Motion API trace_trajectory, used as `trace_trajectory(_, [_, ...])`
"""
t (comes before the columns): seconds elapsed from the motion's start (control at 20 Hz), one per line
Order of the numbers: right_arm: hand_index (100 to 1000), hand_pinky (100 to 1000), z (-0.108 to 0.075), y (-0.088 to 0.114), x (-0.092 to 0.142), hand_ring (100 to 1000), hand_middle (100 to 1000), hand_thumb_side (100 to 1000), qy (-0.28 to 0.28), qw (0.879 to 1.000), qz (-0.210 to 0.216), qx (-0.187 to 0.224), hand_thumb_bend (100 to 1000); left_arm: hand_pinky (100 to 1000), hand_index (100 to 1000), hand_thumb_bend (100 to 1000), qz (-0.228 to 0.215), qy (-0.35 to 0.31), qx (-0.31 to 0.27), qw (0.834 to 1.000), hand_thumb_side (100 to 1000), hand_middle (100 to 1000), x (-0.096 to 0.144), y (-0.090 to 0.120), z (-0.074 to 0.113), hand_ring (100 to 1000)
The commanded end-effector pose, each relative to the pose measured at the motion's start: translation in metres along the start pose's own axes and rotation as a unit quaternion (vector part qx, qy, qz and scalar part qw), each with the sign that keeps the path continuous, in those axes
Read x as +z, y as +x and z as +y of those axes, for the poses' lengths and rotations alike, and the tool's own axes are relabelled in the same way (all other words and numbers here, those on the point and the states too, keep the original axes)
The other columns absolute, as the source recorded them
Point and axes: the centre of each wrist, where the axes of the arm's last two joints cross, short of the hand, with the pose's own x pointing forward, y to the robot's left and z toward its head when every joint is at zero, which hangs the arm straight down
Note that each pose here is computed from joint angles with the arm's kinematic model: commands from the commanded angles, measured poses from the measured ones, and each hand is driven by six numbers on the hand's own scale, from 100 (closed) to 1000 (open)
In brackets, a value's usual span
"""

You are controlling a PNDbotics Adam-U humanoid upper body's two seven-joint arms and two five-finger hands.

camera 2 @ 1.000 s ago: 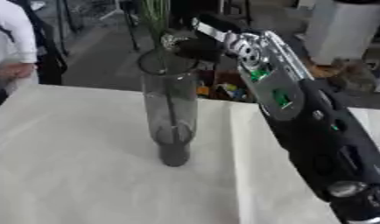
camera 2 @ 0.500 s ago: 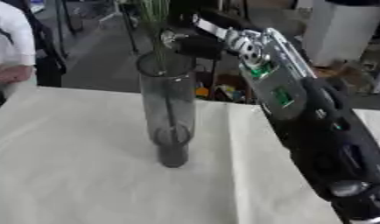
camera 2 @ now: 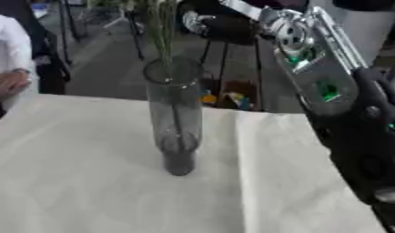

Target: Arrange flowers into the vase.

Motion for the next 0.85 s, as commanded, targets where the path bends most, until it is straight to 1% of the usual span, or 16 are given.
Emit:
trace_trajectory(0.05, [949,924,-0.020,-0.001,0.017,960,900,1000,-0.027,1.000,-0.005,0.014,100,914,974,368,-0.015,-0.004,-0.011,1.000,1000,884,-0.007,0.002,0.006,1000])
trace_trajectory(0.3, [945,900,-0.029,0.003,0.056,944,895,1000,-0.074,0.997,-0.020,0.024,100,913,974,375,-0.012,-0.005,-0.020,1.000,1000,885,-0.006,0.001,0.010,1000])
trace_trajectory(0.4, [940,879,-0.032,0.007,0.073,927,887,1000,-0.104,0.994,-0.023,0.019,100,914,975,377,-0.010,-0.003,-0.022,1.000,1000,885,-0.005,0.000,0.011,1000])
trace_trajectory(0.55, [917,806,-0.033,0.012,0.097,877,854,1000,-0.162,0.987,-0.015,-0.002,100,913,976,386,-0.005,0.002,-0.024,1.000,1000,885,-0.002,0.000,0.012,1000])
trace_trajectory(0.7, [901,760,-0.028,0.015,0.116,845,829,1000,-0.230,0.972,-0.010,-0.033,100,913,977,394,-0.001,0.006,-0.027,1.000,1000,886,0.001,-0.001,0.013,1000])
trace_trajectory(0.85, [876,738,-0.019,0.007,0.124,821,801,1000,-0.303,0.951,-0.011,-0.055,100,913,978,407,0.002,0.009,-0.029,1.000,1000,887,0.003,-0.002,0.015,1000])
